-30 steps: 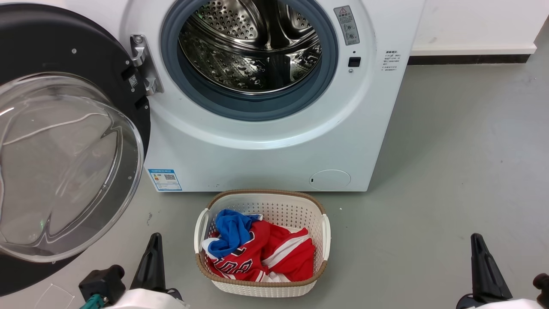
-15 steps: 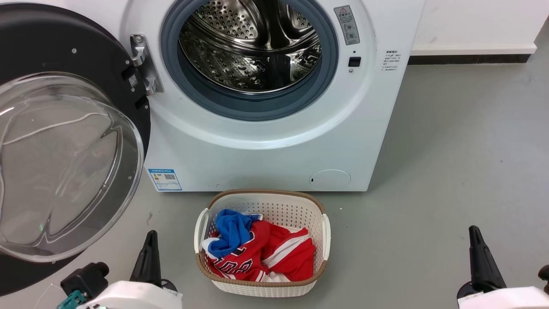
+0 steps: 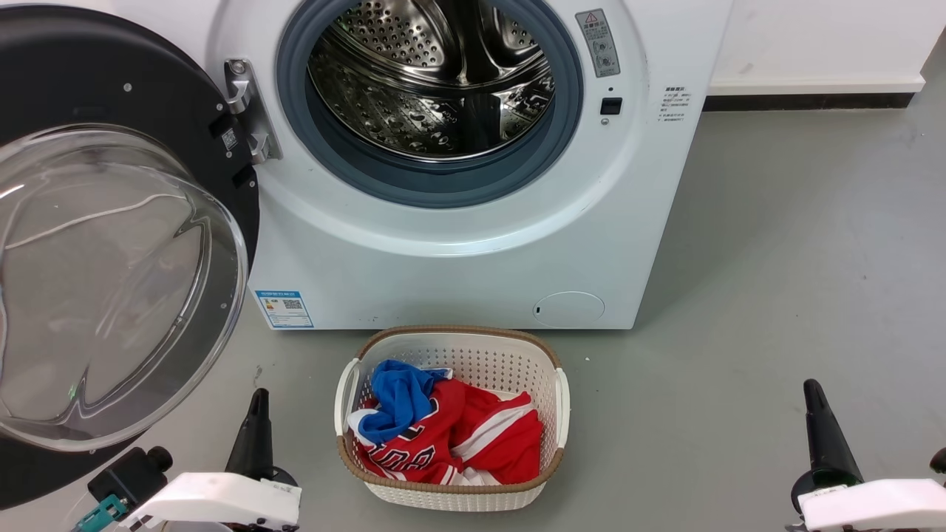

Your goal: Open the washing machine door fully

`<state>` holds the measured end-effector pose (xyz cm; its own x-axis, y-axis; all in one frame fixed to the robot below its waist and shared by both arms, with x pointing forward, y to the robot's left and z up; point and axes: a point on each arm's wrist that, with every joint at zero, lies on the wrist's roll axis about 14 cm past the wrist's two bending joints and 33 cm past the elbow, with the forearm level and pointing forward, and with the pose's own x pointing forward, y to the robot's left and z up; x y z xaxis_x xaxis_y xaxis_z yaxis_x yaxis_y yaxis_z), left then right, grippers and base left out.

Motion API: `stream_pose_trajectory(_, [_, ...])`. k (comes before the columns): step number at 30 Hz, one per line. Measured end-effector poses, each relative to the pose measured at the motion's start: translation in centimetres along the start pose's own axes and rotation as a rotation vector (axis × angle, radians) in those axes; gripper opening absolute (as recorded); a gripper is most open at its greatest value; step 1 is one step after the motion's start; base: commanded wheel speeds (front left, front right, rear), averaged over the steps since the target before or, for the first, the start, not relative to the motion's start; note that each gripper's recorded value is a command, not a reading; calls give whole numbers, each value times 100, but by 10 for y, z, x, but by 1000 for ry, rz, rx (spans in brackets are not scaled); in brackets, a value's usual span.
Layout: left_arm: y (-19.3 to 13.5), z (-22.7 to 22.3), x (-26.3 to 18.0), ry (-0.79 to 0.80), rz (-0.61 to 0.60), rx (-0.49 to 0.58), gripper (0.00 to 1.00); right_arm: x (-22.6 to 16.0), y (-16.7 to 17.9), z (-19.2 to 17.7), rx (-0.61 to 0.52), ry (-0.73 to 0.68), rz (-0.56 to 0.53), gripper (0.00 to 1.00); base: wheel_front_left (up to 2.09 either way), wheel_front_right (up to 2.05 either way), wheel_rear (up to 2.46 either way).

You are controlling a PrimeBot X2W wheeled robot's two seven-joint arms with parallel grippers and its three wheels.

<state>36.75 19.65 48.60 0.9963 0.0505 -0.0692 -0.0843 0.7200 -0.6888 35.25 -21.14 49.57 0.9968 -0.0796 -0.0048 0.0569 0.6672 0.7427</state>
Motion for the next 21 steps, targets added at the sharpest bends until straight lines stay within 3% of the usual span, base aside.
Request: stream_pose_trajectory(21, [0,2,6,19,-2,-289,0,13,3,-3,261,26,-6,0,0,0,0])
